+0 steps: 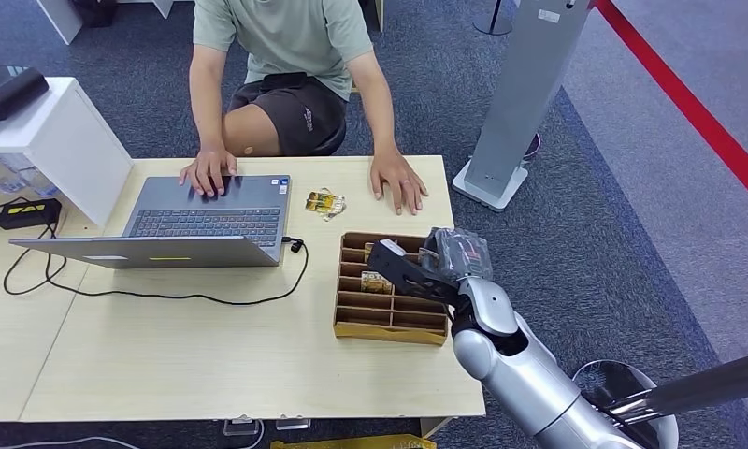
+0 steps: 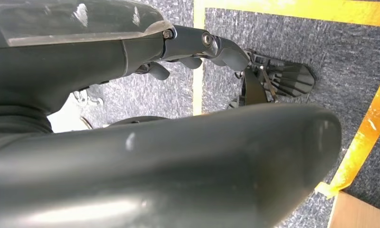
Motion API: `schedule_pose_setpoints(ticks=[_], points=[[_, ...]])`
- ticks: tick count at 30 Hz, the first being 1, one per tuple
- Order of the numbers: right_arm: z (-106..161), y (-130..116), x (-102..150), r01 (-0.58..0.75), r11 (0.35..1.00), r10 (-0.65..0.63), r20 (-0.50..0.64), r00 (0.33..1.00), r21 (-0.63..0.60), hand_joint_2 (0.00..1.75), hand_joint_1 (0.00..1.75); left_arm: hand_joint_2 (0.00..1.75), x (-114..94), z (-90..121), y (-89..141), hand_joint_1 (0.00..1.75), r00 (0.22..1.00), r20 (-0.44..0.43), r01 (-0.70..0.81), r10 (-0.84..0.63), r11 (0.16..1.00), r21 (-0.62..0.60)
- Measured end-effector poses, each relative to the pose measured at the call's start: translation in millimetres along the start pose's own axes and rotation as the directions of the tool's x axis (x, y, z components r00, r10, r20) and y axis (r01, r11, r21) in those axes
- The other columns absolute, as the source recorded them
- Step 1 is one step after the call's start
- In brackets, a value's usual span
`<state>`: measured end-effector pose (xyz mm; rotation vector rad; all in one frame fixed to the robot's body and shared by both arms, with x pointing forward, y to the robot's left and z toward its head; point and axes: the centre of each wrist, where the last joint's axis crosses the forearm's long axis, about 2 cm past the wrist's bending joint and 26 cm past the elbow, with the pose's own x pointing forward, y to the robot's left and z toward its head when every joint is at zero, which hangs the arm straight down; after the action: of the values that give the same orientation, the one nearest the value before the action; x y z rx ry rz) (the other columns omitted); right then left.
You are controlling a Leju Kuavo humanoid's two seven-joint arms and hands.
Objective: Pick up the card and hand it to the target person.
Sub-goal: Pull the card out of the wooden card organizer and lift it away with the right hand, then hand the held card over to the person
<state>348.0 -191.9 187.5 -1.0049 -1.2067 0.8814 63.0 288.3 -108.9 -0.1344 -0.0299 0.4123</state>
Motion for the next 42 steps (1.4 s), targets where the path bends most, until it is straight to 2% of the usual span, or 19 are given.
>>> schedule_pose_setpoints(ticks=[9, 14, 18, 26, 30, 35, 42], points=[[0, 0, 0, 0.000, 1.000, 0.000, 0.007, 1.000, -0.003, 1.75, 1.71, 0.00, 0, 0, 0, 0.00, 1.000, 0.026, 0.010, -0.010, 1.000, 0.010], [-2, -7, 8, -0.003, 1.000, 0.005, 0.061, 0.998, -0.026, 1.75, 1.71, 0.00, 0, 0, 0, 0.00, 1.000, 0.026, 0.014, -0.014, 1.000, 0.006], [-11, -28, 29, 0.009, 0.998, 0.002, 0.160, 0.987, -0.068, 1.75, 1.71, 0.00, 0, 0, 0, 0.00, 0.999, 0.029, 0.025, -0.025, 1.000, 0.002], [-39, -87, 82, 0.074, 0.981, -0.009, 0.346, 0.938, -0.177, 1.75, 1.71, 0.00, 1, 0, 0, 0.00, 0.998, 0.037, 0.051, -0.051, 0.999, -0.001], [-49, -103, 100, 0.074, 0.968, 0.034, 0.412, 0.910, -0.242, 1.75, 1.71, 0.00, 2, 0, 1, 0.00, 0.997, 0.038, 0.067, -0.067, 0.998, -0.003], [-58, -102, 116, 0.042, 0.957, 0.100, 0.462, 0.882, -0.286, 1.75, 1.71, 0.00, 2, 0, 2, 0.00, 0.997, 0.039, 0.069, -0.069, 0.998, -0.002], [-69, -79, 121, -0.023, 0.967, 0.141, 0.454, 0.880, -0.256, 1.75, 1.71, 0.00, 4, 1, 5, 0.00, 0.998, 0.041, 0.055, -0.056, 0.998, 0.005]])
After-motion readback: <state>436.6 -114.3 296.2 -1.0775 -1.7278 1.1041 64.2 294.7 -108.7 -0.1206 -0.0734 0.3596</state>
